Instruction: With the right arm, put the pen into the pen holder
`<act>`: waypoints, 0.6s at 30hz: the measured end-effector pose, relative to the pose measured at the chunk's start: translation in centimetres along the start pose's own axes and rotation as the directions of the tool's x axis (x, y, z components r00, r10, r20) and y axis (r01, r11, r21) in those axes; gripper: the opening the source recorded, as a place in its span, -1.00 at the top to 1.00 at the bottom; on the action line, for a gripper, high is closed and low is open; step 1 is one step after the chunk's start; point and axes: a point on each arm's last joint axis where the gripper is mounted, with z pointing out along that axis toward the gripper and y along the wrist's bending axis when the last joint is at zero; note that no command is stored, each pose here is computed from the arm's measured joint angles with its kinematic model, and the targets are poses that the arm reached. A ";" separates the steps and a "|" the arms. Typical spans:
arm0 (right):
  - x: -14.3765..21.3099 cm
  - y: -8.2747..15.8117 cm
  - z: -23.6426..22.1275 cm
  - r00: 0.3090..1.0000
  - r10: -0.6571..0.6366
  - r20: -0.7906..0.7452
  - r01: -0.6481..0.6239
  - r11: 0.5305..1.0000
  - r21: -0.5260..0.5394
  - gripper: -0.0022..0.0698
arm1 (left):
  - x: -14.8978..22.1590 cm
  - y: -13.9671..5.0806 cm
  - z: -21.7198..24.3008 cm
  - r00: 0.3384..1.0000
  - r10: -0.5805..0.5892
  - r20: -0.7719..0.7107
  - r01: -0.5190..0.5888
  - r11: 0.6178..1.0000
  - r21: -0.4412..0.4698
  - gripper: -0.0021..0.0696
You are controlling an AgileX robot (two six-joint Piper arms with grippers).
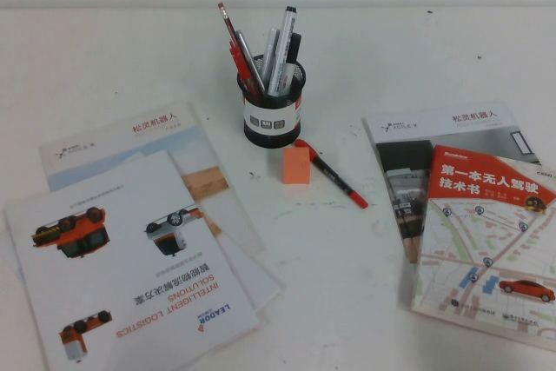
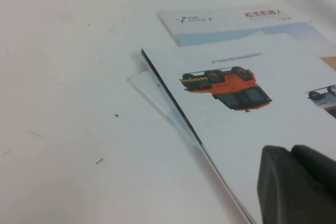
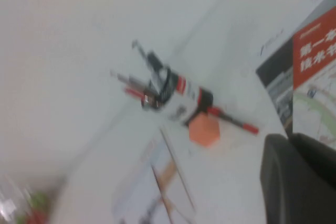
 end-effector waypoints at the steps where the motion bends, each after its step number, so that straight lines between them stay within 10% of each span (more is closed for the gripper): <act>1: -0.1 0.6 0.1 0.999 -0.037 -0.035 0.037 0.999 0.007 1.00 | 0.0 0.0 0.0 1.000 0.000 0.000 0.000 1.000 0.000 0.95; 8: -4.2 6.5 2.3 0.791 -0.442 -0.422 0.528 0.843 0.108 1.00 | 0.0 0.0 0.0 1.000 0.000 0.000 0.000 1.000 0.000 0.95; 18: -9.7 11.1 11.2 0.439 -0.401 -0.804 0.714 0.699 0.041 1.00 | 0.0 0.0 0.0 1.000 0.000 0.000 0.000 1.000 0.000 0.95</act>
